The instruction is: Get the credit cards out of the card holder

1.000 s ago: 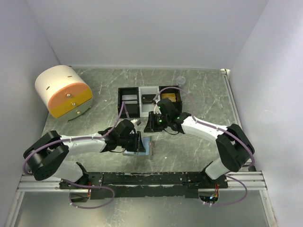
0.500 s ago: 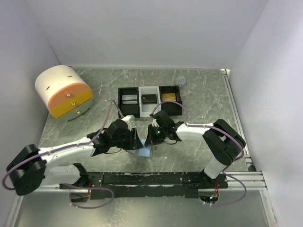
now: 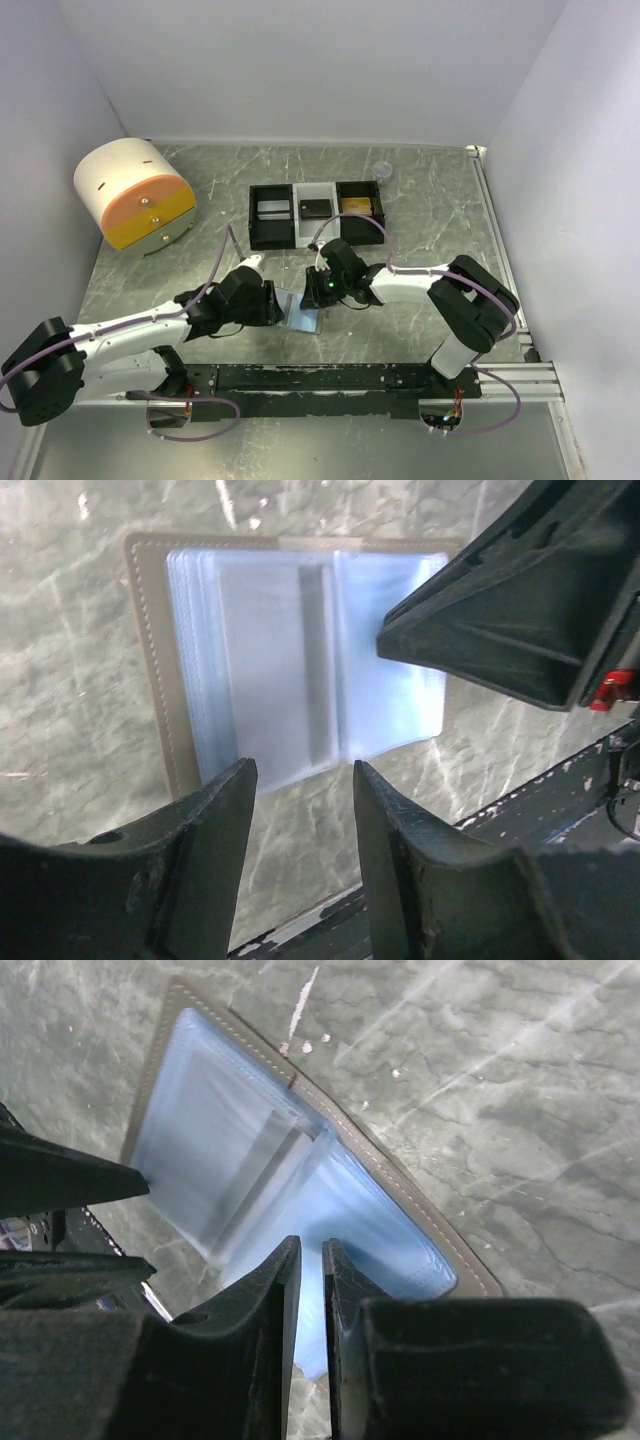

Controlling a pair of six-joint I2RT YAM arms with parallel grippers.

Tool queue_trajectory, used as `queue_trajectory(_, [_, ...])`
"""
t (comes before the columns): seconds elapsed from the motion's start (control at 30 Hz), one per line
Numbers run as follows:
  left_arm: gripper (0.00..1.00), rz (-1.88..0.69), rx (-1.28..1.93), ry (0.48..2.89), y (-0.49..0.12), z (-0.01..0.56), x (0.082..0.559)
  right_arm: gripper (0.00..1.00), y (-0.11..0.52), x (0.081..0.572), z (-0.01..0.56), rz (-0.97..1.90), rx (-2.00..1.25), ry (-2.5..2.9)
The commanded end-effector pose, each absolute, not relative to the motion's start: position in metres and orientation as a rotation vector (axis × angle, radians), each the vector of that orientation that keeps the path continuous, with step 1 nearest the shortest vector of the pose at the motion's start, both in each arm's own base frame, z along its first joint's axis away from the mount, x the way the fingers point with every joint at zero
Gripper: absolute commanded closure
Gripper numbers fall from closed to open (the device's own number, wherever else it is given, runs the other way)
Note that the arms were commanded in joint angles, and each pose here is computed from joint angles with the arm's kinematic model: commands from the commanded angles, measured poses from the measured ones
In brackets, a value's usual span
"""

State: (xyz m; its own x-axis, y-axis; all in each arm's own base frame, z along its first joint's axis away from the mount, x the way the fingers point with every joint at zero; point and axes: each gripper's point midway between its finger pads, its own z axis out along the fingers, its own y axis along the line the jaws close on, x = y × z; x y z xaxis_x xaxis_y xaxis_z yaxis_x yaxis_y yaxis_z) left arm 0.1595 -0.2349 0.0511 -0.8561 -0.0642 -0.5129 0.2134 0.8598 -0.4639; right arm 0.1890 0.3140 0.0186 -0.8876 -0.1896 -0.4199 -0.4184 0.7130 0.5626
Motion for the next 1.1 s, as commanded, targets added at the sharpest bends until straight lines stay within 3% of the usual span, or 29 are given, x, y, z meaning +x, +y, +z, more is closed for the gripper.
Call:
queue_trajectory(0.0, [0.45, -0.660, 0.050, 2.472, -0.221, 0.045, 0.160, 0.83, 0.293, 0.169, -0.021, 0.833, -0.559, 2.655])
queue_trajectory(0.33, [0.35, -0.748, 0.035, 2.370, -0.220, 0.062, 0.160, 0.83, 0.270, 0.162, -0.034, 0.671, -0.567, 2.665])
queue_trajectory(0.67, [0.44, -0.696, 0.088, 2.430, -0.234, 0.047, 0.167, 0.83, 0.257, 0.178, -0.027, 0.545, -0.489, 2.635])
queue_trajectory(1.07, [0.40, -1.011, 0.202, 2.343, -0.277, 0.067, 0.157, 0.82, 0.266, 0.184, -0.017, 0.591, -0.444, 2.606])
